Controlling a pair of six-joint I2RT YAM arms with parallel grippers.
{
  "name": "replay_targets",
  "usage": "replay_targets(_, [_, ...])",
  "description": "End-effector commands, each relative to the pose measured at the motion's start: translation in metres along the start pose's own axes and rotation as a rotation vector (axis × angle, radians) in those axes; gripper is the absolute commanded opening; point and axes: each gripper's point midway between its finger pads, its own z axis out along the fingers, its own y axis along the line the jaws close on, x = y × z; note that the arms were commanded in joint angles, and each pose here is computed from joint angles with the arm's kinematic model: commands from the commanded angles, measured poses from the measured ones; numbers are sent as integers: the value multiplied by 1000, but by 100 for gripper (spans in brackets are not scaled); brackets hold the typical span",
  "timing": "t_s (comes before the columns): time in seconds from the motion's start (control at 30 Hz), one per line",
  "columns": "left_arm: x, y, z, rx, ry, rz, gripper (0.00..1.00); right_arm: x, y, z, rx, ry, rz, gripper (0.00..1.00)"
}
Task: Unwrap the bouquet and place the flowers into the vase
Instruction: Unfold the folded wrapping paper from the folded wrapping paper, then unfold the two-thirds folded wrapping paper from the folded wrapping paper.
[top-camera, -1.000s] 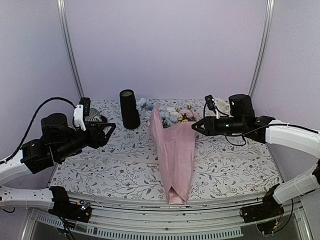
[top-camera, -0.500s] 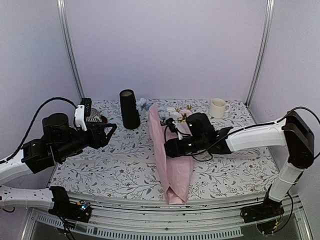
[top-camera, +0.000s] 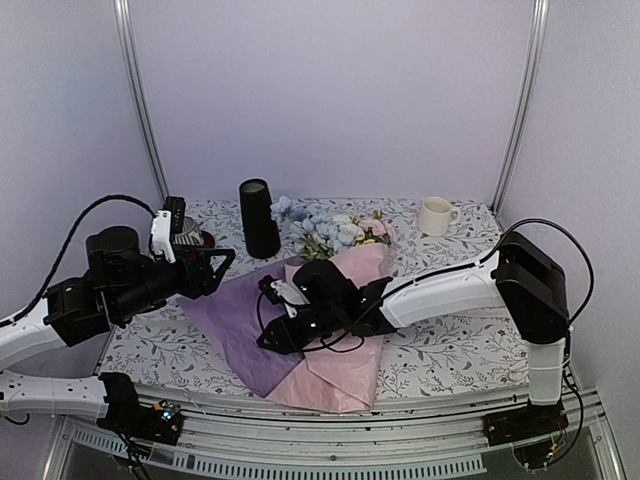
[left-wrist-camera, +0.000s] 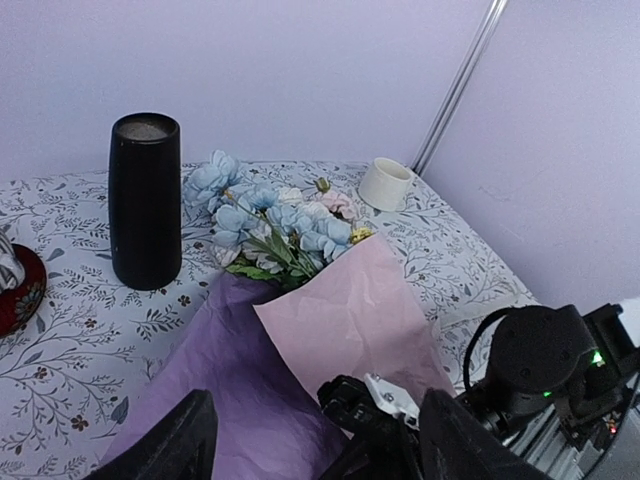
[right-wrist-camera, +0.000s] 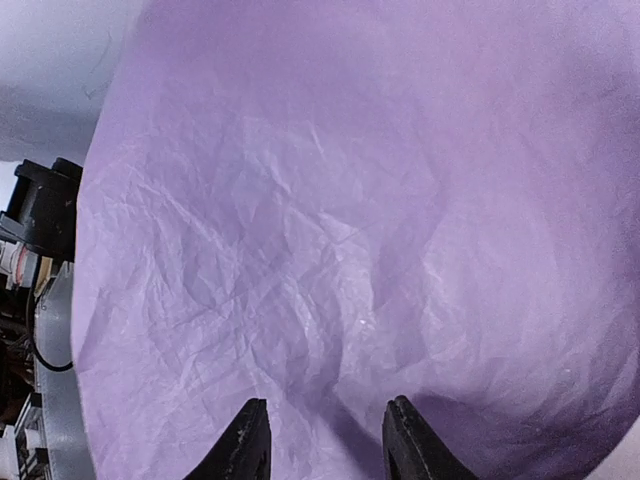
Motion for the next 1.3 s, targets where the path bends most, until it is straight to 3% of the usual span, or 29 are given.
replay_targets(0.0, [6,-6,6,25,37,11,72,-34,5,-26,56,-77,-51,40])
replay_targets(0.2, [26,-17,26,56,141,11,72,-55,9,-61,126,-162,-87,41])
replay_targets(0.77, [82,-14,67,186,284,-154,78,-66,-54,-185,593,-472,-28,40])
replay_targets(1.1, [129,-18,96,236,389,-209,78,-56,-77,-204,576,-517,74,39])
replay_targets(1.27, [140,-15,99,260,389,-258,85,-51,-81,-204,560,-510,85,39])
